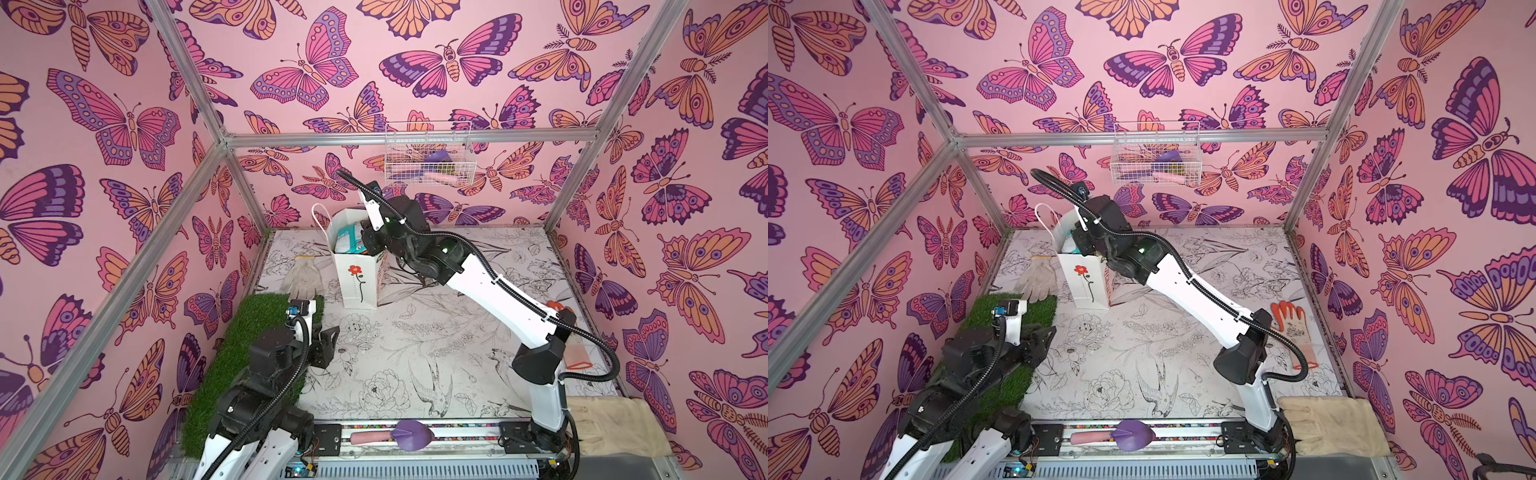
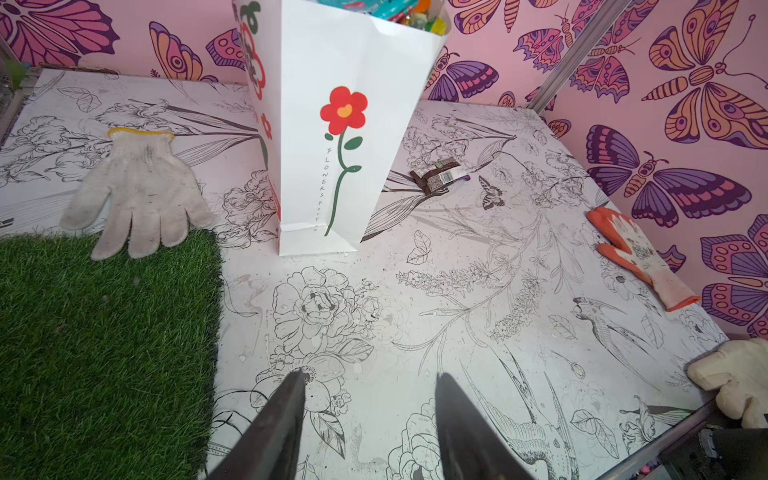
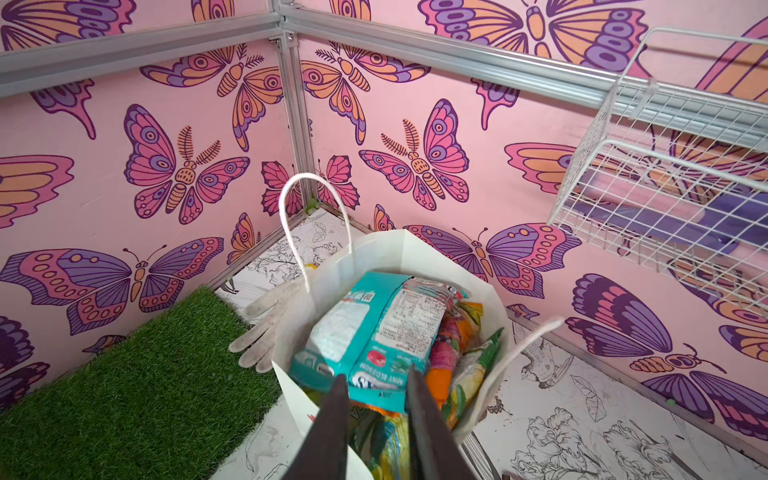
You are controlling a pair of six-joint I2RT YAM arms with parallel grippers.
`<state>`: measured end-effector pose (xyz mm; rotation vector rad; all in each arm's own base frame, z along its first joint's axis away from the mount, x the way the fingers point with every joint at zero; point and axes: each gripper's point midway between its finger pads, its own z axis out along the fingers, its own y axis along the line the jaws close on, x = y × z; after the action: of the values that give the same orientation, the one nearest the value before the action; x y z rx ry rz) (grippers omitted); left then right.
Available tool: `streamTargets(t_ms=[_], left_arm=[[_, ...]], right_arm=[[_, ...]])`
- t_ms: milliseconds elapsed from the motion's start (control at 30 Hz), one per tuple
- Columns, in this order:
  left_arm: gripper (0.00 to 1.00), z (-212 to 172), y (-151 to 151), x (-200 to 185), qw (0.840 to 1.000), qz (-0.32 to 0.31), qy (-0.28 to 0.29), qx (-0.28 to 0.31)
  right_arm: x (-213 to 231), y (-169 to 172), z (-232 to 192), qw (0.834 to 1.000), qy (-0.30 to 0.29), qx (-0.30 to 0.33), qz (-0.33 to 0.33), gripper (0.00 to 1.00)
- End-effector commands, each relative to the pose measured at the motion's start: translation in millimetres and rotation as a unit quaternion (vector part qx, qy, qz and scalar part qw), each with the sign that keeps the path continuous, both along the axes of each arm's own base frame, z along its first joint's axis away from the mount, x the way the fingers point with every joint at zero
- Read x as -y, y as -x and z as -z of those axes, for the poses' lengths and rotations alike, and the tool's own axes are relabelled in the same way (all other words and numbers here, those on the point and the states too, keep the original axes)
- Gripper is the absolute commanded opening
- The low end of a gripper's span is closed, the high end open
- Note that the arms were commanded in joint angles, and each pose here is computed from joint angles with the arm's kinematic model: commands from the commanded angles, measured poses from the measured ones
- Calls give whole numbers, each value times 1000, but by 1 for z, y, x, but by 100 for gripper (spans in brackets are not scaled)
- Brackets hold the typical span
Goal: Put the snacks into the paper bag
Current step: 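Open the right gripper to drop the teal packet into the bag, then withdraw the right gripper while moving the left gripper toward the brown snack bar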
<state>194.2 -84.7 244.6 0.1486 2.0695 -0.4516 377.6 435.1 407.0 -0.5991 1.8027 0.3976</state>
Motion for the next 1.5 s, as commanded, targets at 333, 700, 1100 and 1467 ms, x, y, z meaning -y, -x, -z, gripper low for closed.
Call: streamTargets(t_ms=[333, 700, 1100, 1467], left_arm=[[53, 3, 2, -2, 1000, -5, 0, -1], [52, 5, -2, 3, 1000, 5, -4, -12], [60, -21, -11, 97, 983, 175, -49, 0], [66, -2, -44, 234, 955, 290, -65, -2]], right_arm=[[6, 8, -15, 1000, -10, 10, -2, 31], [47, 20, -18, 999, -15, -2, 31, 71], [203, 45, 34, 980, -88, -77, 163, 91], [356, 105, 91, 938, -91, -90, 321, 99]])
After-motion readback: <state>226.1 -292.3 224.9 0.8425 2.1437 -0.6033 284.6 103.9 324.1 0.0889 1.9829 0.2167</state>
